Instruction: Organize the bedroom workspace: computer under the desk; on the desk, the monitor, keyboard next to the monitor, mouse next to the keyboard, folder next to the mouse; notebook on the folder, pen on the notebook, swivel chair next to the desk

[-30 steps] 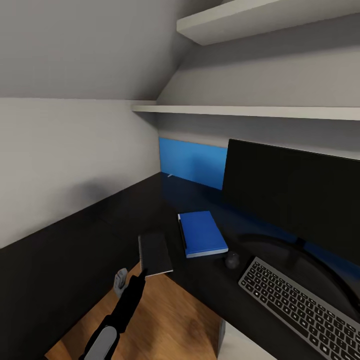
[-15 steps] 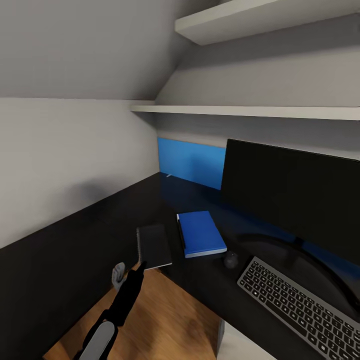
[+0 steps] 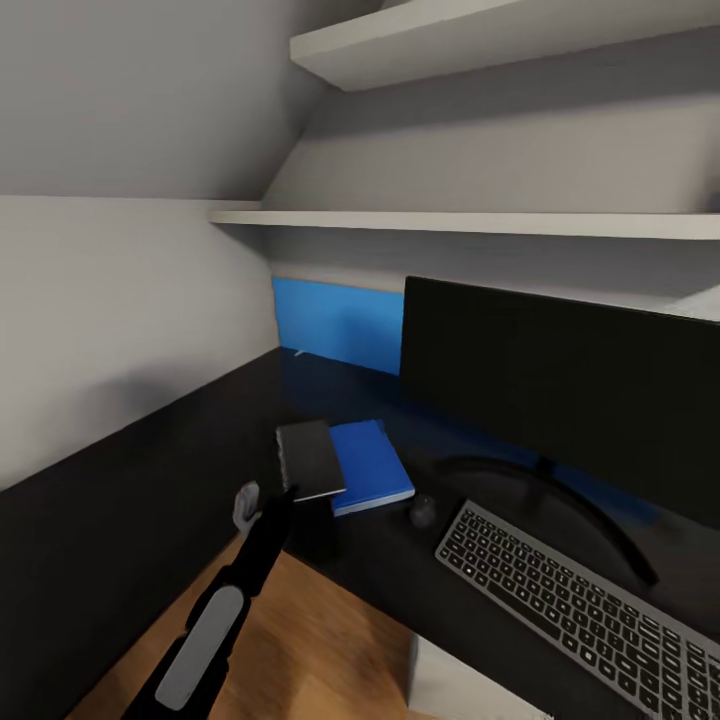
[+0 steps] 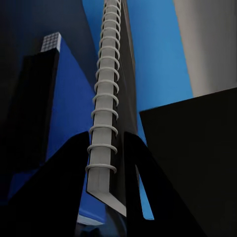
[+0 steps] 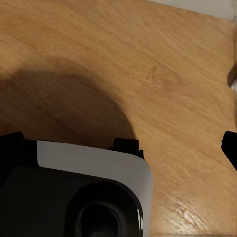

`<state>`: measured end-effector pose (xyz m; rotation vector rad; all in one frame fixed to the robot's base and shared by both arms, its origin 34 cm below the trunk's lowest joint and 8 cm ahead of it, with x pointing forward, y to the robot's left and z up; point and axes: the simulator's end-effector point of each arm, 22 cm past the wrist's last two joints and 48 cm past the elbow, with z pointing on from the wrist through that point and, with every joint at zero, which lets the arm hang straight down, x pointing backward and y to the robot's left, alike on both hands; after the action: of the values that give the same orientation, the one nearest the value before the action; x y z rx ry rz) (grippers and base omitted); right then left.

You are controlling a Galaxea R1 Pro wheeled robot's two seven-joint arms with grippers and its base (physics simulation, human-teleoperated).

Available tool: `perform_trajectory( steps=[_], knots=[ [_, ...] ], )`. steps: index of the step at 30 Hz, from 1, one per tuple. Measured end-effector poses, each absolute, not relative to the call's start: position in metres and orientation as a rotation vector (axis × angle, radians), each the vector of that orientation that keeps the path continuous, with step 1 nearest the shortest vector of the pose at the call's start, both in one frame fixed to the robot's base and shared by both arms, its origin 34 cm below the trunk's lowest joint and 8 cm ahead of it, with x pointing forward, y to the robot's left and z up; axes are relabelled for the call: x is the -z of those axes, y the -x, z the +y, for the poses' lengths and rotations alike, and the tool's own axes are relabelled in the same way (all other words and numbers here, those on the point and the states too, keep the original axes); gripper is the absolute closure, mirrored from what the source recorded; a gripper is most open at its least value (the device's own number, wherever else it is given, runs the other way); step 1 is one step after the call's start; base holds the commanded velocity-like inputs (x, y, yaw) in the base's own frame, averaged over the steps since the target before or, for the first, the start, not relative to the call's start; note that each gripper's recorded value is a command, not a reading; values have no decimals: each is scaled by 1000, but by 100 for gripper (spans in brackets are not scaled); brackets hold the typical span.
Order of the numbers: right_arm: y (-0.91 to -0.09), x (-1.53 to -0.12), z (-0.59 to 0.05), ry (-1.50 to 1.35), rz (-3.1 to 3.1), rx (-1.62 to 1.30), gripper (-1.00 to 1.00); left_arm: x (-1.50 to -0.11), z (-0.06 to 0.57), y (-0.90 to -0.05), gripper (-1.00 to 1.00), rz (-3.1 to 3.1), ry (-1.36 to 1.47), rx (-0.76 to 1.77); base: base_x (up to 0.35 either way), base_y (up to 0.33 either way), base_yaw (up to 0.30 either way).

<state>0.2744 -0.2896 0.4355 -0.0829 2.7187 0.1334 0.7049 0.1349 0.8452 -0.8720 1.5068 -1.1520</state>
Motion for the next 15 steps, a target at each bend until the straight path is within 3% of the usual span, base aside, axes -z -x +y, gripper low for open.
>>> perform_trajectory(
  steps=[11,15],
  knots=[
    [-274,-436,-289,85,2716,-134,-100,-829,130,-730,100,1556,894,1104,0,0,-293],
    [-274,-436,-289,87,2716,-135,-100,-819,134,-735,100,1573,910,1080,0,0,-173]
  ],
)
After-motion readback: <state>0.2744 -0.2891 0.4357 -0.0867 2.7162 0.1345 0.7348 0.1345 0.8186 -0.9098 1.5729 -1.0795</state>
